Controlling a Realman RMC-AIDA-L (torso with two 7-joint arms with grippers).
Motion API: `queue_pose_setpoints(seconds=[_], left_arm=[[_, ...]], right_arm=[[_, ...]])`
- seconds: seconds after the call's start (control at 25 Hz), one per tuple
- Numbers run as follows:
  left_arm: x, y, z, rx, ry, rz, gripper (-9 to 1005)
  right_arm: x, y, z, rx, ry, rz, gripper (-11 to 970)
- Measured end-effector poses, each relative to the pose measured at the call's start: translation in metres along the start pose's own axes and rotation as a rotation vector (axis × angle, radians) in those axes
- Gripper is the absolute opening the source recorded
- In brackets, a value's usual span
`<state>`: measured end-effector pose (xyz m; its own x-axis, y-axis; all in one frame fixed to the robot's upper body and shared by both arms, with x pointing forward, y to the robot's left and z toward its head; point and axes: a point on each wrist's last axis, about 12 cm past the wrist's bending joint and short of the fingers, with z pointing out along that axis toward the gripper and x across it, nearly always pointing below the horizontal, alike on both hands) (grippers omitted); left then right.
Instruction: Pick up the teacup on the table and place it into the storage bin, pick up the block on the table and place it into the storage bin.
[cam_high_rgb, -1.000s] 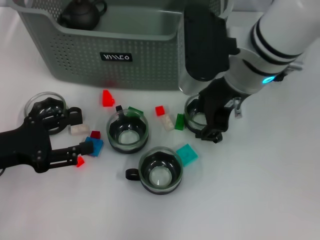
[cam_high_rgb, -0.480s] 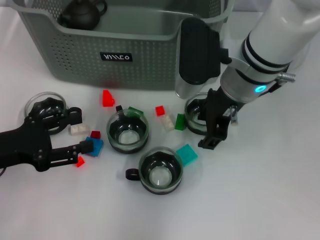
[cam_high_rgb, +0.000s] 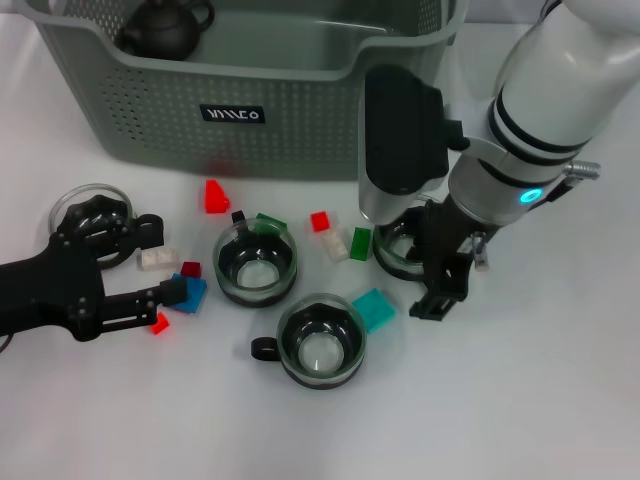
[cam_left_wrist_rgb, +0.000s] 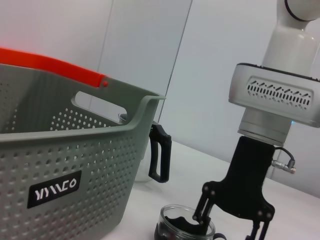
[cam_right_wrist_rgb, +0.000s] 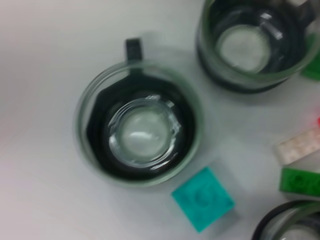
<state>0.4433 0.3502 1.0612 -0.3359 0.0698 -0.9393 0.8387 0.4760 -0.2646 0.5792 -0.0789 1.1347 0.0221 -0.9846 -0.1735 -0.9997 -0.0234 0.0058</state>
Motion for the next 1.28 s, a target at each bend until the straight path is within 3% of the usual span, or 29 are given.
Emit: queue_pose_setpoints(seconds=[0.32, 0.56, 0.96, 1.2, 1.28], left_arm=[[0.002, -0.001, 0.001, -0.007, 0.001, -0.008, 781], [0.002, -0.001, 0.001, -0.007, 0.0, -0.008, 780], [0.002, 0.0, 0.003, -0.007, -0.001, -0.01, 778], [0.003, -0.001, 0.002, -0.008, -0.001, -0.012, 777], [0.003, -0.001, 0.002, -0.009, 0.0, -0.013, 776]], right_arm=[[-0.002, -0.003, 0.002, 0.031, -0.012, 0.001, 701], [-0.002, -0.003, 0.002, 0.037, -0.011, 0.0, 506], [0.001, -0.004, 0.002, 0.029, -0.008, 0.012, 289], [0.002, -0.004, -0.008, 0.015, -0.019, 0.022, 68], [0.004, -0.003, -0.017, -0.001, -0.045, 0.028, 61]])
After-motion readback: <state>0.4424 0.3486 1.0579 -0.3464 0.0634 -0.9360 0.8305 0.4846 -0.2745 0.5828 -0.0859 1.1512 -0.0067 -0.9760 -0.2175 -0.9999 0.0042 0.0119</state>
